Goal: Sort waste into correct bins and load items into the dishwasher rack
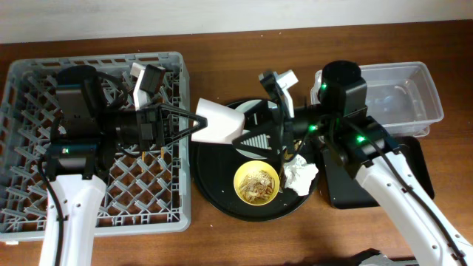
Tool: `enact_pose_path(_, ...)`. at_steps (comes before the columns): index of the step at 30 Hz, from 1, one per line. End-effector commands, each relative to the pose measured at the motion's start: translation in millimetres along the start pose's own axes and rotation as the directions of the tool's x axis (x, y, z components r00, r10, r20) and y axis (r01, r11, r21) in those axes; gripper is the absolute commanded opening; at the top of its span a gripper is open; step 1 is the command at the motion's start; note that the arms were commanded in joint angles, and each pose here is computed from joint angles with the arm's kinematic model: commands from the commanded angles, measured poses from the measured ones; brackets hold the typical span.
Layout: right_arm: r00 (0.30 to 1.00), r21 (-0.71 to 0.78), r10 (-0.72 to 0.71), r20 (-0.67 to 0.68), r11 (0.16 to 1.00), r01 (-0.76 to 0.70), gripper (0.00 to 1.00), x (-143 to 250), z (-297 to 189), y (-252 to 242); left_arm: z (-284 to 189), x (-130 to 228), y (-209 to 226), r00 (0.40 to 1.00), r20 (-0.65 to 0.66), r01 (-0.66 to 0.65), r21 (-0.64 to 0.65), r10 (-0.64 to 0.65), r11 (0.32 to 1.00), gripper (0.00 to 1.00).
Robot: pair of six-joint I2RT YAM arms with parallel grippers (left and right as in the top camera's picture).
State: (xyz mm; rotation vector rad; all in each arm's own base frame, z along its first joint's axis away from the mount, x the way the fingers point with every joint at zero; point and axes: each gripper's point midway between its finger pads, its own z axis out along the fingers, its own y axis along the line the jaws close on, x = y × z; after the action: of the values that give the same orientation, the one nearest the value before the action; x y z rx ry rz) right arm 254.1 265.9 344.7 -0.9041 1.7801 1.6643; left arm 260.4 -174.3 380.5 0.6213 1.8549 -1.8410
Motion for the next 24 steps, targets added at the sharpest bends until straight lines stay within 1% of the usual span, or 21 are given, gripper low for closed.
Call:
enact_pose_path(1, 0.999, 0.075, -0.020, 0.029, 0.997, 0.017, 0.81, -9, 15, 1, 1, 2, -16, 0.999, -0.009, -0.043, 0.018, 0.043, 0.999, 0.00)
enact_pose_path(2, 0.999, 0.099, -0.023, 0.035, 0.995, 0.019, 0.79, -10, 19, -2, 1, 3, -19, 0.999, -0.009, -0.050, 0.018, 0.050, 0.999, 0.00)
enact_pose_path(3, 0.999, 0.097, -0.033, 0.037, 0.995, 0.029, 0.71, -11, 20, -1, 1, 4, -21, 0.998, -0.009, -0.057, 0.018, 0.058, 0.998, 0.00)
enact_pose_path(4, 0.999, 0.097, -0.038, 0.039, 0.995, 0.034, 0.61, -12, 20, 0, 1, 4, -22, 0.998, -0.009, -0.058, 0.018, 0.058, 0.998, 0.00)
enact_pose_path(5, 0.998, 0.095, -0.047, 0.043, 0.995, 0.043, 0.44, -13, 20, 0, 1, 4, -22, 0.998, -0.009, -0.059, 0.018, 0.059, 0.998, 0.00)
enact_pose_path(6, 0.997, 0.094, -0.059, 0.047, 0.994, 0.054, 0.41, -15, 20, 1, 1, 4, -22, 0.998, -0.009, -0.059, 0.018, 0.059, 0.998, 0.00)
enact_pose_path(8, 0.996, 0.092, -0.074, 0.054, 0.993, 0.069, 0.41, -17, 20, 2, 1, 4, -21, 0.998, -0.008, -0.059, 0.015, 0.059, 0.998, 0.00)
enact_pose_path(9, 0.997, 0.095, -0.049, 0.056, 0.995, 0.044, 0.36, -17, 20, 1, 0, 1, -17, 0.998, 0.005, -0.060, -0.011, 0.060, 0.998, 0.09)
enact_pose_path(10, 0.997, 0.100, -0.045, 0.057, 0.994, 0.039, 0.35, -17, 20, 0, -3, -4, -9, 0.997, 0.032, -0.062, -0.061, 0.064, 0.996, 0.27)
enact_pose_path(11, 0.997, 0.129, -0.016, 0.075, 0.992, 0.007, 0.34, -19, 19, -5, -12, -13, 3, 0.995, 0.078, -0.056, -0.132, 0.067, 0.990, 0.51)
enact_pose_path(12, 0.996, 0.169, 0.004, 0.093, 0.985, -0.020, 0.34, -21, 18, -12, -21, -20, 12, 0.991, 0.116, -0.049, -0.185, 0.071, 0.981, 0.67)
enact_pose_path(13, 0.992, 0.253, 0.051, 0.114, 0.964, -0.078, 0.34, -18, 14, -30, -46, -34, 31, 0.975, 0.204, -0.019, -0.309, 0.086, 0.951, 0.76)
enact_pose_path(14, 0.988, 0.353, 0.091, 0.125, 0.927, -0.130, 0.34, -11, 8, -50, -68, -44, 45, 0.958, 0.267, 0.013, -0.394, 0.101, 0.919, 0.77)
enact_pose_path(15, 0.986, 0.438, 0.105, 0.132, 0.886, -0.154, 0.34, -7, 1, -64, -84, -49, 53, 0.945, 0.309, 0.043, -0.444, 0.108, 0.895, 0.82)
enact_pose_path(16, 0.987, 0.591, 0.091, 0.132, 0.792, -0.153, 0.35, -7, -17, -83, -106, -50, 64, 0.925, 0.368, 0.114, -0.497, 0.090, 0.860, 0.94)
enact_pose_path(17, 0.990, 0.679, 0.077, 0.119, 0.721, -0.138, 0.35, -15, -30, -89, -119, -47, 73, 0.913, 0.402, 0.170, -0.529, 0.069, 0.832, 0.95)
enact_pose_path(19, 0.996, 0.804, 0.085, 0.019, 0.591, -0.066, 0.35, -43, -45, -94, -136, -40, 92, 0.889, 0.457, 0.277, -0.595, 0.034, 0.755, 0.97)
enact_pose_path(21, 0.986, 0.819, 0.095, -0.139, 0.570, 0.061, 0.35, -60, -16, -110, -151, -32, 109, 0.867, 0.498, 0.364, -0.652, 0.013, 0.665, 0.99)
enact_pose_path(22, 0.981, 0.830, 0.082, -0.173, 0.549, 0.100, 0.34, -67, -1, -118, -162, -26, 120, 0.853, 0.522, 0.414, -0.691, 0.013, 0.593, 0.99)
enact_pose_path(23, 0.973, 0.827, 0.068, -0.222, 0.541, 0.151, 0.34, -66, 30, -135, -188, -9, 138, 0.834, 0.552, 0.493, -0.758, 0.017, 0.427, 0.99)
enact_pose_path(24, 0.961, 0.805, 0.057, -0.272, 0.560, 0.194, 0.35, -55, 63, -154, -212, 12, 149, 0.813, 0.582, 0.561, -0.788, 0.012, 0.253, 0.99)
